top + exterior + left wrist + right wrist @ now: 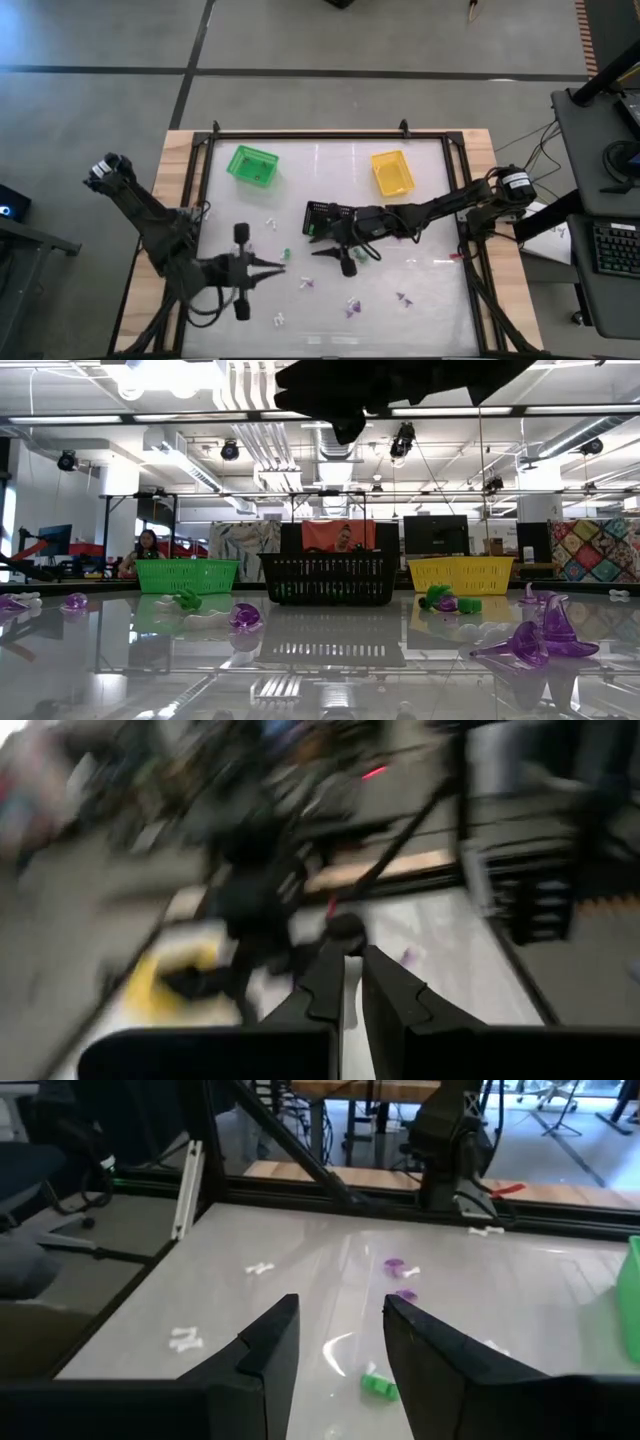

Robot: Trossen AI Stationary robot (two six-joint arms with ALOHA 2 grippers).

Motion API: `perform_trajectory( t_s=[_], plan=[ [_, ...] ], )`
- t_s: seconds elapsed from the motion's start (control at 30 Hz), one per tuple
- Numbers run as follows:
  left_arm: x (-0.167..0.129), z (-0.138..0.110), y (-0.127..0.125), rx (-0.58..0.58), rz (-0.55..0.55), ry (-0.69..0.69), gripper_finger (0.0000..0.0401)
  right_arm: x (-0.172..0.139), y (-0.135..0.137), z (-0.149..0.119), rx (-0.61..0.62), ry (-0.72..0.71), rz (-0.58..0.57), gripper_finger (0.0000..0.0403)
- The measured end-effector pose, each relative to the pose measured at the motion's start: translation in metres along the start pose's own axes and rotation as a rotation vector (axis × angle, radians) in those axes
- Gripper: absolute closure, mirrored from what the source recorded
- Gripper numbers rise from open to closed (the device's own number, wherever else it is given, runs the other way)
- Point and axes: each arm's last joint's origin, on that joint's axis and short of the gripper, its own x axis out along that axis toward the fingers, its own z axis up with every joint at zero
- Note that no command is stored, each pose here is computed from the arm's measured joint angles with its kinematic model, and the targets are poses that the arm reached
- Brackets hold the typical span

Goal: Sort Halloween decoration
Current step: Put the white bone toy into the yellow bin

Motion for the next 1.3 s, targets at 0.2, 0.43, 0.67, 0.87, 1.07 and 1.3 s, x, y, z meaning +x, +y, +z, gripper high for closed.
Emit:
perform_trajectory(
  t_s=[0.2,0.43,0.67,0.87,1.07,1.3],
  plan=[
    [0.013,-0.02,0.025,0.162,-0.085,-0.177,0.0401,0.0,0.005,-0.002,-0.035,0.02,0.013,0.0267],
    [0.021,-0.083,0.055,-0.08,-0.113,-0.379,0.0401,0.0,0.006,0.0,-0.031,0.003,-0.048,0.0275],
    [0.023,-0.114,0.062,-0.176,-0.068,-0.479,0.0401,0.0,0.001,0.008,-0.014,-0.091,-0.193,0.0268],
    [0.038,-0.123,0.061,-0.178,-0.051,-0.43,0.0401,-0.001,0.002,0.017,-0.047,-0.182,-0.152,0.0253],
    [0.053,-0.121,0.057,-0.169,-0.04,-0.414,0.0401,-0.001,0.003,0.02,-0.073,-0.222,-0.139,0.0242],
    [0.063,-0.118,0.056,-0.165,-0.027,-0.405,0.0401,-0.001,0.005,0.022,-0.083,-0.238,-0.066,0.0241]
  ],
)
